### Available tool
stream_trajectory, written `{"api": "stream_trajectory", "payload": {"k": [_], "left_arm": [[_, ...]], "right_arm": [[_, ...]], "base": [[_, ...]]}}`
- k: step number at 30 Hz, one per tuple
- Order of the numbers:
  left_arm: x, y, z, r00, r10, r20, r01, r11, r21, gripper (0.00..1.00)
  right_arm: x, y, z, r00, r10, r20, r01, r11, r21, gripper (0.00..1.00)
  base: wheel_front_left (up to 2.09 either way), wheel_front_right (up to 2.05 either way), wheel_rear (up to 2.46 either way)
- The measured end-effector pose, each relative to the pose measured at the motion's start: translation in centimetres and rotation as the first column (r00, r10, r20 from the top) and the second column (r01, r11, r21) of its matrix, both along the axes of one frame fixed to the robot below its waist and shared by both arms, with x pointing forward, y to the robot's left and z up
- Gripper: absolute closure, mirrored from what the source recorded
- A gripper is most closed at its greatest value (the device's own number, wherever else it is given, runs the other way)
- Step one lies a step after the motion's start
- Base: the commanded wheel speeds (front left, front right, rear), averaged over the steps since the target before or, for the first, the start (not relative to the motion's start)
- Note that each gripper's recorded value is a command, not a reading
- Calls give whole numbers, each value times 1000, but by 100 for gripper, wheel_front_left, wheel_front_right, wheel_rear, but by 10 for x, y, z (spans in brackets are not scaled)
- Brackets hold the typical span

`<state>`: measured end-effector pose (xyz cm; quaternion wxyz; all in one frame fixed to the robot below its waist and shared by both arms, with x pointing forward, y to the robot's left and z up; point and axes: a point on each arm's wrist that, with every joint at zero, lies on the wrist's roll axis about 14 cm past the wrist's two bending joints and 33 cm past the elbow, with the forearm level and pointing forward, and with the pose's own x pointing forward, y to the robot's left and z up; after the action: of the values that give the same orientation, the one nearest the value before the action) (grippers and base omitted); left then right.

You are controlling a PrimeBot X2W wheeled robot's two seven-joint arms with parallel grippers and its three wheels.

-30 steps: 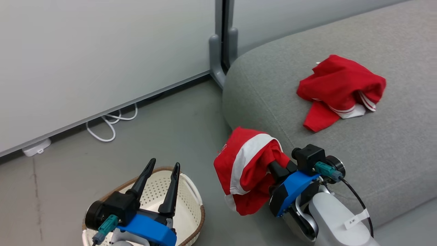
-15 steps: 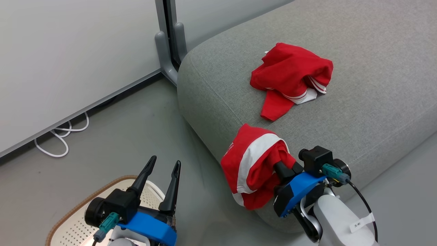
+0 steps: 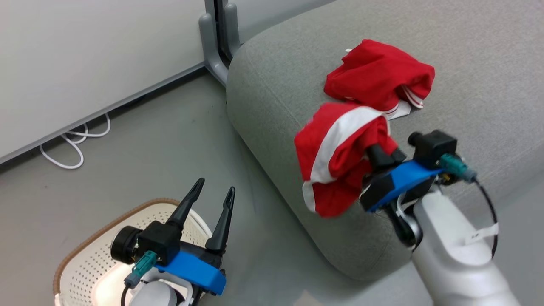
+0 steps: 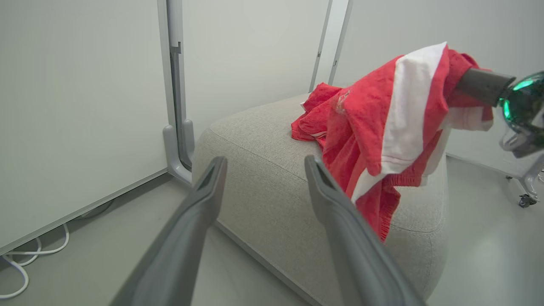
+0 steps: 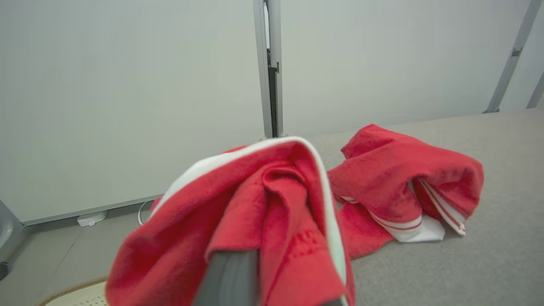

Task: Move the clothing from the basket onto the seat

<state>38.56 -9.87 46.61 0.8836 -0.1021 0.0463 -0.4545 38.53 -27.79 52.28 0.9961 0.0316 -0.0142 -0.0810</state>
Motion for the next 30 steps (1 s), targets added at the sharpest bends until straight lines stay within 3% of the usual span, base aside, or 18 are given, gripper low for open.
{"api": "stream_trajectory", "payload": {"k": [8,18,23,30], "left_arm": [[25,0,-9,1000,-9,10,9,1000,-18,0],[71,21,-40,999,34,8,-34,999,-25,0],[88,36,-65,998,66,-14,-66,998,-18,0],[101,55,-101,993,106,-59,-106,994,2,0]], "right_arm": [[59,-65,73,990,-77,116,90,989,-115,100],[113,-152,149,931,-225,288,292,931,-218,100],[138,-169,108,934,-280,223,328,919,-220,100],[148,-184,-3,930,-366,29,365,914,-179,100]], "base": [[0,0,0],[0,0,0],[0,0,0],[0,0,0]]}}
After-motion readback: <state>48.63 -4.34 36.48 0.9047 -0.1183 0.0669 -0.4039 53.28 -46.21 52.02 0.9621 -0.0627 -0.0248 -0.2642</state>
